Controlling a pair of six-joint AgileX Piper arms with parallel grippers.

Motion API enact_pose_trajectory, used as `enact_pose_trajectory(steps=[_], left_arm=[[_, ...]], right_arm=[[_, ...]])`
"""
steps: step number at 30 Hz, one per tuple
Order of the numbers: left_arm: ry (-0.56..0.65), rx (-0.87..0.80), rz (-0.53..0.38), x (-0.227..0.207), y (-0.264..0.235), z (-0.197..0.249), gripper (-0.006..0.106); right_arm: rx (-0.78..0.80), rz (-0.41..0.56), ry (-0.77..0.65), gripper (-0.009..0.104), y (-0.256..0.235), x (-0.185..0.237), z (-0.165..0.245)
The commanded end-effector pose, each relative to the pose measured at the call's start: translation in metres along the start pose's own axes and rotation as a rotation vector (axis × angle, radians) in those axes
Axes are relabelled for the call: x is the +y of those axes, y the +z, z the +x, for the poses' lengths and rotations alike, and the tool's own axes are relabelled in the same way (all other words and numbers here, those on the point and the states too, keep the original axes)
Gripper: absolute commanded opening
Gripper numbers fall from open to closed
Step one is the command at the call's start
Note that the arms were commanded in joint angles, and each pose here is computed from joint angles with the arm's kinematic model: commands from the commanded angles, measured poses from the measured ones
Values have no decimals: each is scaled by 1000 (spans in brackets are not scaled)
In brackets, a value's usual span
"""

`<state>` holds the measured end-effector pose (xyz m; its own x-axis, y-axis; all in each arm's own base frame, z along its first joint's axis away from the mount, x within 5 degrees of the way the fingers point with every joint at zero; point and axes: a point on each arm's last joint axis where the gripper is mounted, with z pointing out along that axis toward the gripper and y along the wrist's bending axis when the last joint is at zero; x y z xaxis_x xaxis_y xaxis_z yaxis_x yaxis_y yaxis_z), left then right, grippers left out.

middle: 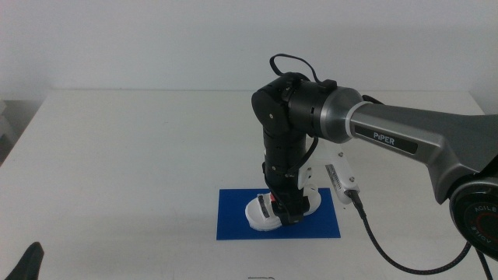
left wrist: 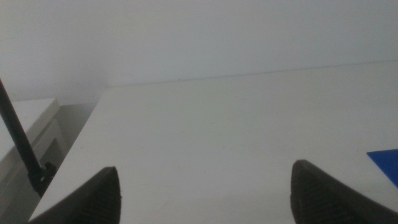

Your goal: Use one arm to grab the shoe from the table and place it on the mat.

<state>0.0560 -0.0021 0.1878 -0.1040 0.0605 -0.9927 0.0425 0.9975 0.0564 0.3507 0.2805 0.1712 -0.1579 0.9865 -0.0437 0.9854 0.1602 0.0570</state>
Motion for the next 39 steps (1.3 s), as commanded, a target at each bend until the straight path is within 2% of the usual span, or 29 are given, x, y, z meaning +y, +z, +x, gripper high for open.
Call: enact_pose_trajectory(steps=[1,3,7,10,12,14,19,22,25,27,30,34,39], left_arm=[[-23,-106,-1,0,-2,-10,94],[-23,-106,-1,0,-2,-10,94],[-23,-106,-1,0,-2,-10,94],[-23,-106,-1,0,-2,-10,94],[-23,-106,-1,0,-2,-10,94],[-23,-106,-1,0,-2,-10,94],[-23,-106,-1,0,-2,-10,94],[-23,-106,-1,0,-2,-10,94],[-23,-106,-1,0,-2,-10,94],[-23,-106,-1,0,-2,-10,94],[-23,-106,-1,0,-2,-10,94],[-23,-106,-1,0,-2,-10,94],[-23,-106,-1,0,-2,-10,94]], right_arm=[[-2,-9,29,59,-32,-3,-9],[6,-20,26,74,-32,-2,-7],[51,-40,16,93,-37,-1,-4],[115,-60,-39,94,-55,-2,-1],[157,-95,-153,94,-75,-4,0],[174,-138,-384,94,-98,-9,-3],[82,-349,-1254,94,-160,-28,-19],[-21,-449,-1673,94,-187,-39,-28],[-128,-507,-2003,94,-203,-47,-33],[-149,-558,-2157,94,-209,-50,-36],[-164,-677,-2176,94,-228,-51,-55],[-229,-707,-2045,94,-249,-69,-90],[-321,-685,-1824,94,-240,-76,-146]])
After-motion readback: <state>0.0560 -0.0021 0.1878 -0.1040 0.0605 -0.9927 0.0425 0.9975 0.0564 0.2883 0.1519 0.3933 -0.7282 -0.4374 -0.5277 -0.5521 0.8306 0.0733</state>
